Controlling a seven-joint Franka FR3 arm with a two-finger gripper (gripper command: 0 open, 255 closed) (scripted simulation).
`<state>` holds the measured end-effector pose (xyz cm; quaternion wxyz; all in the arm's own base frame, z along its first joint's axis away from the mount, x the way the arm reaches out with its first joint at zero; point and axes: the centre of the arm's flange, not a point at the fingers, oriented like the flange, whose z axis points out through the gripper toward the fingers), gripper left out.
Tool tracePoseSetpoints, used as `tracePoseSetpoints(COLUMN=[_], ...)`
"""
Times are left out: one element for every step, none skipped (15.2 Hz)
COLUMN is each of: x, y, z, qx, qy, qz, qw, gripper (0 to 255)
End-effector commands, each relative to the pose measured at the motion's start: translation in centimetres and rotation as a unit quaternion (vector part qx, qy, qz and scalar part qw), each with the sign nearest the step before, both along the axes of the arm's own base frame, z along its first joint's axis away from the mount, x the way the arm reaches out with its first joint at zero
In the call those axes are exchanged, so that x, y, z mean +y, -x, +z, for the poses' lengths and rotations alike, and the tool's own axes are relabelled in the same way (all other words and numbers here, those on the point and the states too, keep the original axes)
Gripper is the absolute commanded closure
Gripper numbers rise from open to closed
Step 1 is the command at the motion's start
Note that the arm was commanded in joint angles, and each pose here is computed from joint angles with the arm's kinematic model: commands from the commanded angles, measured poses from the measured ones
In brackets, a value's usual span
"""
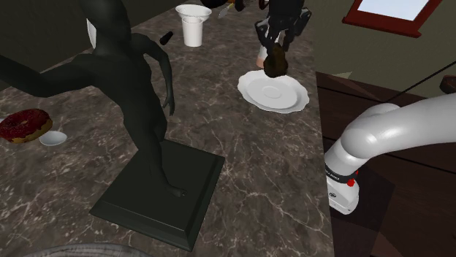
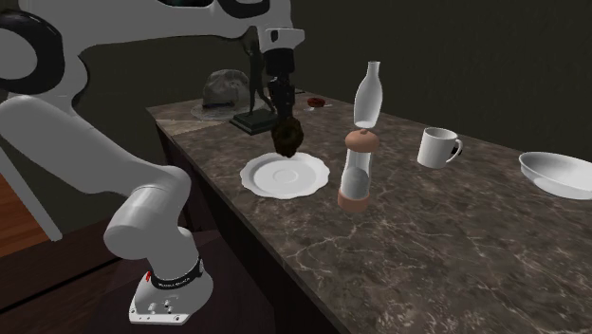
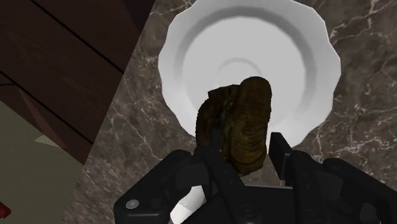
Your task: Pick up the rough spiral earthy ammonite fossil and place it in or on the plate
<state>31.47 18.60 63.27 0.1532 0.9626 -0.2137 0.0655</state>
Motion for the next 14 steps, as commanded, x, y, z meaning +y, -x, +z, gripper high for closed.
tracePoseSetpoints(x=[-2.3,-2.3,-2.3,-2.3,-2.3,-2.3,-2.3,-2.3,-2.3,-2.3,-2.3,-2.3,-2.3,-2.3], y=[1.3,1.3,1.3,1.3,1.3,1.3,1.3,1.3,1.3,1.3,1.3,1.3,1.3,1.3], z=[0.0,-0.5,-1.1,-1.6,-2.1,-2.6,-3.2,-3.7,-4.2,-4.8,-5.3,-5.8,-6.3,-6.9], qx=[0.0,0.0,0.0,0.0,0.0,0.0,0.0,0.0,0.0,0.0,0.0,0.0,0.0,0.0], qy=[-0.001,-0.001,-0.001,-0.001,-0.001,-0.001,-0.001,-0.001,-0.001,-0.001,-0.001,-0.001,-0.001,-0.001], qz=[0.001,0.001,0.001,0.001,0.001,0.001,0.001,0.001,0.001,0.001,0.001,0.001,0.001,0.001], qw=[1.0,1.0,1.0,1.0,1.0,1.0,1.0,1.0,1.0,1.0,1.0,1.0,1.0,1.0], gripper=[255,255,255,255,255,255,255,255,255,255,255,255,255,255])
